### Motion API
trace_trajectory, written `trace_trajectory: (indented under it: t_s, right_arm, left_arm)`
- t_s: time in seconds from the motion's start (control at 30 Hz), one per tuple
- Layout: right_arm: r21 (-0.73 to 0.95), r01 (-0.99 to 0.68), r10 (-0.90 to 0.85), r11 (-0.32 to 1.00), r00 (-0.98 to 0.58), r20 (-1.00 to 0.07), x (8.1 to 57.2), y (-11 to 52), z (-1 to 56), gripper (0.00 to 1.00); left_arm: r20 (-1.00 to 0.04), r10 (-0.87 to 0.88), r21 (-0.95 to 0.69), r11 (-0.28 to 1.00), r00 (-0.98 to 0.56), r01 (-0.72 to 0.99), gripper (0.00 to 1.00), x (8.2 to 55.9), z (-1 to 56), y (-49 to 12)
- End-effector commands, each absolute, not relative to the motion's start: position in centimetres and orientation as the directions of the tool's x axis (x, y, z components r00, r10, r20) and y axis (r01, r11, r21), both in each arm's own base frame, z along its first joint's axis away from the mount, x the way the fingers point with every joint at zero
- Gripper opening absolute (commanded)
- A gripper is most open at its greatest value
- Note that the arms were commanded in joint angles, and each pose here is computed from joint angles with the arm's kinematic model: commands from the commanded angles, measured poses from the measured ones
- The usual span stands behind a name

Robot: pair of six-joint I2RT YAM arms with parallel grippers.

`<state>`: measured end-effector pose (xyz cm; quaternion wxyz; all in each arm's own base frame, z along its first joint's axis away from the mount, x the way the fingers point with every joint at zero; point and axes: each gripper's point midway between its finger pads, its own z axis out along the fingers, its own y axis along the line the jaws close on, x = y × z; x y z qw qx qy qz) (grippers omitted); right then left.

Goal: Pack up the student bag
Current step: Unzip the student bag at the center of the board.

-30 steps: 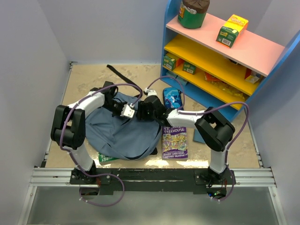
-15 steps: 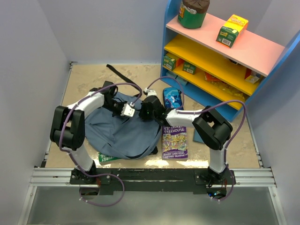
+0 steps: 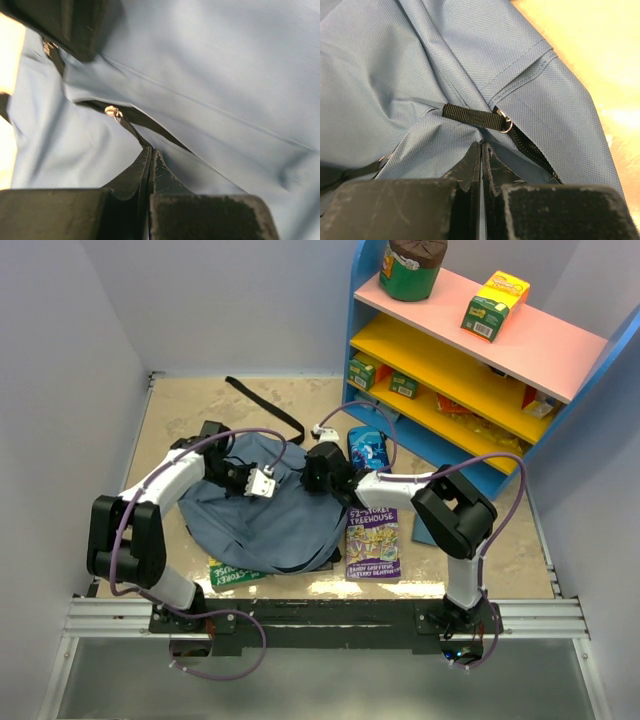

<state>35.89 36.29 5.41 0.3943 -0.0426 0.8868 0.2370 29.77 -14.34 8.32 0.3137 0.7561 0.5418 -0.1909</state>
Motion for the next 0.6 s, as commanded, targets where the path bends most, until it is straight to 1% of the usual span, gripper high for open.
trace_trajectory:
  t_s: [0.0,0.27,0.37,0.57]
  right_arm:
    - [0.339,-0.163,0.164,0.927,-0.635,-0.755,38.3,33.6,5.4,0.00]
    - [0.310,-0.127,0.168,0.942,-0.622,-0.765,38.9,32.5,5.0,0.00]
    - [0.297,-0.104,0.172,0.949,-0.620,-0.766,39.4,32.0,4.6,0.00]
    - [0.307,-0.056,0.214,0.950,-0.599,-0.771,40.4,31.4,4.8,0.00]
  left_arm:
    - [-0.626,0.718,0.236,-0.198,0.305,0.951,0.00,27.6,8.7,-12.8]
    - [-0.598,0.745,0.247,-0.179,0.295,0.952,0.00,25.6,9.8,-11.4]
    - [-0.588,0.764,0.225,-0.159,0.264,0.961,0.00,24.4,9.9,-10.3]
    - [-0.521,0.829,0.119,-0.163,0.201,0.979,0.00,20.7,8.2,-7.6]
